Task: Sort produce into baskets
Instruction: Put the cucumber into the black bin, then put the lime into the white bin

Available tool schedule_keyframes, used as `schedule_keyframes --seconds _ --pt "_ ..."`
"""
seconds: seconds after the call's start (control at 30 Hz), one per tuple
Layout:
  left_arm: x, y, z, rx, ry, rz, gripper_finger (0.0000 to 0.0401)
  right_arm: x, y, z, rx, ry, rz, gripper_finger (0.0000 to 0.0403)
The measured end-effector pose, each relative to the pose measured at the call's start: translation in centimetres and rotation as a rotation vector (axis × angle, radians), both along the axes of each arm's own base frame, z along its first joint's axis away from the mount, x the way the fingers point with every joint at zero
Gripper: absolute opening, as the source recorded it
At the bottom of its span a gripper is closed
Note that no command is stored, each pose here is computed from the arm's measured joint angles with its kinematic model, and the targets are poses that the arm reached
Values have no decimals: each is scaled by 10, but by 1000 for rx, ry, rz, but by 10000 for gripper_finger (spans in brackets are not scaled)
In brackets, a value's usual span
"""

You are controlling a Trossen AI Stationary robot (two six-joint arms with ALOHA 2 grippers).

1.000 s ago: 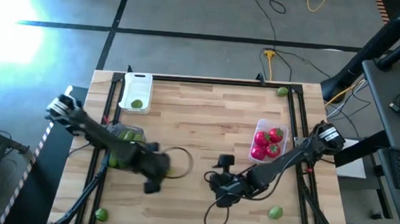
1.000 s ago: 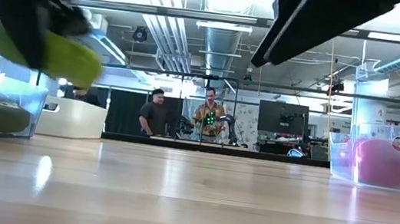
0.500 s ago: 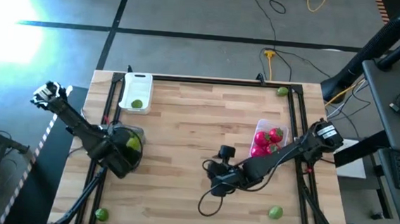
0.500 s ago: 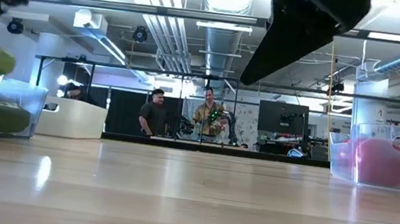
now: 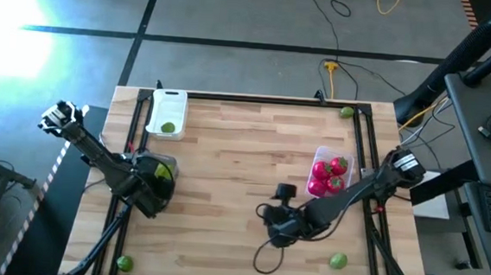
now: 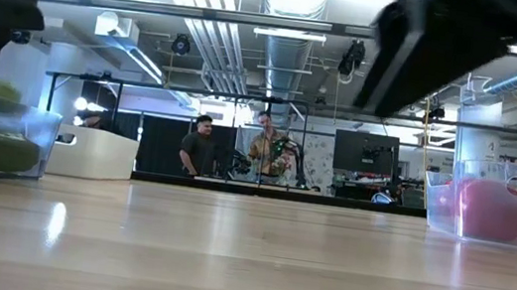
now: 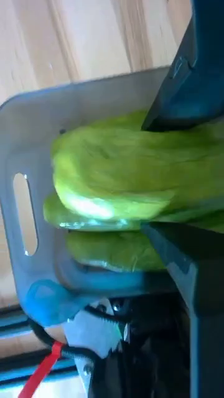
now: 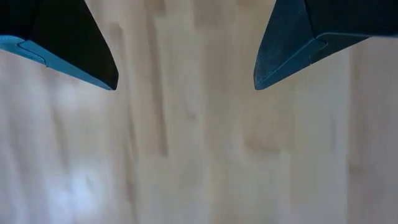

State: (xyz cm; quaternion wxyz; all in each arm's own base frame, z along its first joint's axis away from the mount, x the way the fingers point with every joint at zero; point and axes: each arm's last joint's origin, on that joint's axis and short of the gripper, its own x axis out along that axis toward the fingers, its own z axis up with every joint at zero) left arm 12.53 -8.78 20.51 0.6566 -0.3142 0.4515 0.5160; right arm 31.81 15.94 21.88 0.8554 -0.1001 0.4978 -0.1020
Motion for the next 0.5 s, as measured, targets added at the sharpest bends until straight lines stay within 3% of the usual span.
schedule_keyframes --seconds 0.17,0.27,0.37,0.5 --pt "-5 4 10 28 47 -21 257 -32 12 24 -34 1 8 368" --pt "-3 2 28 4 74 -119 270 -45 20 37 -1 -42 32 368" --pt "4 -7 51 -130 83 -253 274 -51 22 46 -10 -91 36 368" --pt "15 -31 74 -404 88 -459 274 -53 19 49 -81 -132 29 368"
